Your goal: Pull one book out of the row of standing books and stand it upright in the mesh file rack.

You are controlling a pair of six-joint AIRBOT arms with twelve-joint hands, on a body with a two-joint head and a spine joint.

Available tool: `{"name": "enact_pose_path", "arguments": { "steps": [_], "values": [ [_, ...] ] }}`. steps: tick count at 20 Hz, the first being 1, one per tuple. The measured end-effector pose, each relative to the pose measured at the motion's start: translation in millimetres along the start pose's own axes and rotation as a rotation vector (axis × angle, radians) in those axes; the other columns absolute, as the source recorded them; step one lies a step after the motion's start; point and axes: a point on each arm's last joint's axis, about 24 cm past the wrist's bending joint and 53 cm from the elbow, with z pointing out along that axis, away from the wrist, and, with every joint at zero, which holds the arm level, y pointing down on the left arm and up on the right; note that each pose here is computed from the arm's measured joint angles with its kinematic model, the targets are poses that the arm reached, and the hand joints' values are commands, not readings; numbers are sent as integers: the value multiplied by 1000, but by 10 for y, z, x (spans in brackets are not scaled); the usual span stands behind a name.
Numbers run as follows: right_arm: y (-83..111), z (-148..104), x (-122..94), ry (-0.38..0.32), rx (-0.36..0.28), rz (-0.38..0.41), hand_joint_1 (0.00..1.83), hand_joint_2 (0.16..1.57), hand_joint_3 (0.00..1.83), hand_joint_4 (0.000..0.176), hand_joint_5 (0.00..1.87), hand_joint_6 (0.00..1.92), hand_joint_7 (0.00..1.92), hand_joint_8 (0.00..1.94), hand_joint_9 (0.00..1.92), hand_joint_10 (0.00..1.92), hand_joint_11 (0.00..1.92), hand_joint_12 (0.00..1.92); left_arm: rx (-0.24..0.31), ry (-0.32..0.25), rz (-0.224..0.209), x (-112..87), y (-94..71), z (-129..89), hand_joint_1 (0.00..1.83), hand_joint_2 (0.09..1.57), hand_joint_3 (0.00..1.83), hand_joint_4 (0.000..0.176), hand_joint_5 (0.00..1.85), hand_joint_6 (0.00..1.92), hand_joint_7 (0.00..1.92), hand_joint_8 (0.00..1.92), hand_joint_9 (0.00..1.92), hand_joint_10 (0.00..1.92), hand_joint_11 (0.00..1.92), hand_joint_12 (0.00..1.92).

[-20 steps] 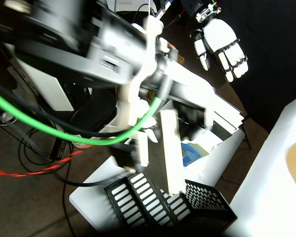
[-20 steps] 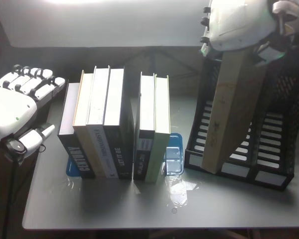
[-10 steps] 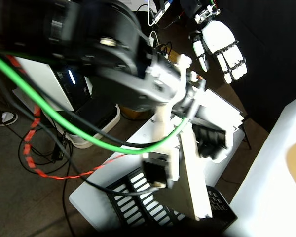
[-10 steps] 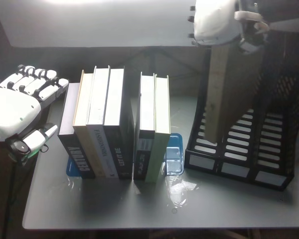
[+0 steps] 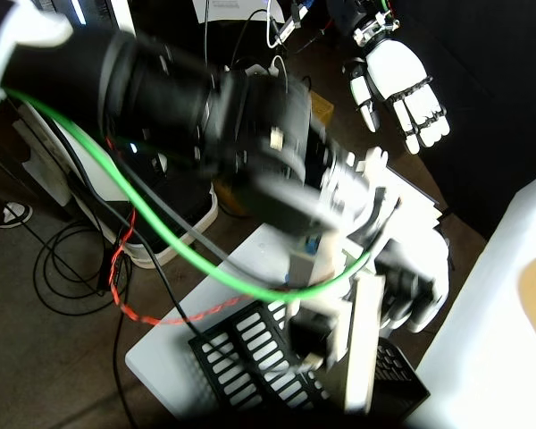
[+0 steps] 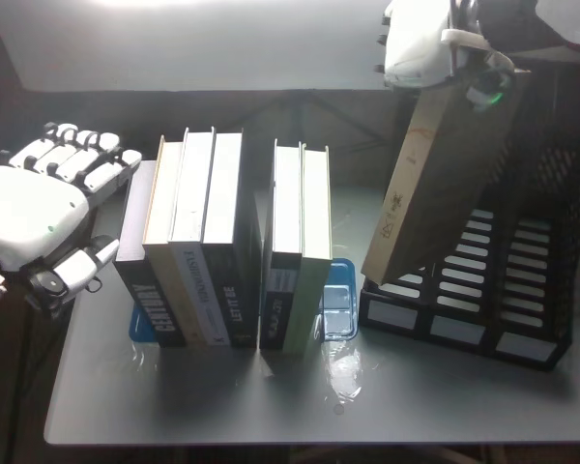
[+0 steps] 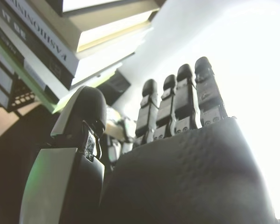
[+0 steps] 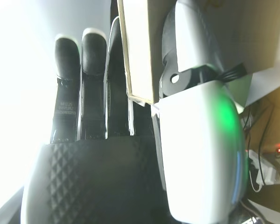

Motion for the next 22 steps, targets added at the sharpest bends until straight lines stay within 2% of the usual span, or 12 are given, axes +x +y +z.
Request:
{"name": "enact_pose_path", "arguments": {
  "steps": [1,2,3,4,5,7,13,18,19,20,21,22],
  "values": [
    [-52,0,-5,-5,12,9,1307,1251,0,0,652,1272,784,1354,683,1643,514,1863,14,0,5,-1,-40,8,510,1508,2,5,84,3,0,0,0,0,0,0],
    [-99,3,-8,-8,23,12,1317,1277,3,0,565,1326,758,1368,627,1733,422,1907,22,-1,6,-1,-69,17,498,1509,2,5,89,4,0,0,0,0,0,0],
    [-141,9,-9,-11,34,14,1179,1274,0,0,600,1439,789,1360,572,1291,292,1812,25,-1,3,8,-85,22,472,1511,3,11,87,2,0,0,0,0,5,2],
    [-153,25,-9,-9,37,15,1126,1281,2,9,673,1443,700,1427,476,1155,86,1864,25,1,1,25,-87,24,465,1510,2,22,84,1,0,0,0,0,3,2],
    [-151,45,-15,-8,39,16,1296,1235,0,0,728,1310,805,1247,614,1513,302,1832,24,2,-7,29,-80,31,462,1509,2,16,85,1,0,0,0,0,0,0],
    [-122,71,-28,-7,35,16,1315,1271,1,0,683,1365,738,1351,543,1721,215,1899,28,0,-9,25,-87,39,461,1511,2,16,86,1,0,0,0,0,0,0],
    [-276,86,137,18,68,30,1315,1275,1,0,679,1370,733,1359,538,1733,209,1906,40,-5,-11,17,-128,61,439,1518,1,9,88,4,0,0,0,0,0,0],
    [-269,102,290,51,65,50,1315,1275,0,0,679,1371,732,1360,537,1733,209,1907,47,-4,-13,21,-149,66,441,1526,2,25,67,0,0,0,0,0,0,0],
    [-268,106,281,48,66,50,1041,1275,4,0,226,791,303,644,170,923,41,1404,48,-6,-14,21,-155,67,425,1528,2,32,65,0,0,0,0,0,0,0],
    [-273,118,273,46,69,50,1079,1207,0,0,255,530,330,326,157,718,7,1386,48,-7,-16,24,-157,68,422,1529,3,28,65,0,0,0,0,0,0,0],
    [-292,122,264,42,75,50,1106,1163,0,0,305,312,354,147,150,606,1,1327,51,-5,-15,35,-159,76,422,1530,3,22,70,2,0,0,0,0,0,0],
    [-314,129,257,39,81,51,977,1156,0,0,300,142,315,43,202,412,0,1234,54,-2,-19,51,-167,79,421,1531,3,22,66,1,0,0,0,0,0,0]
  ]
}}
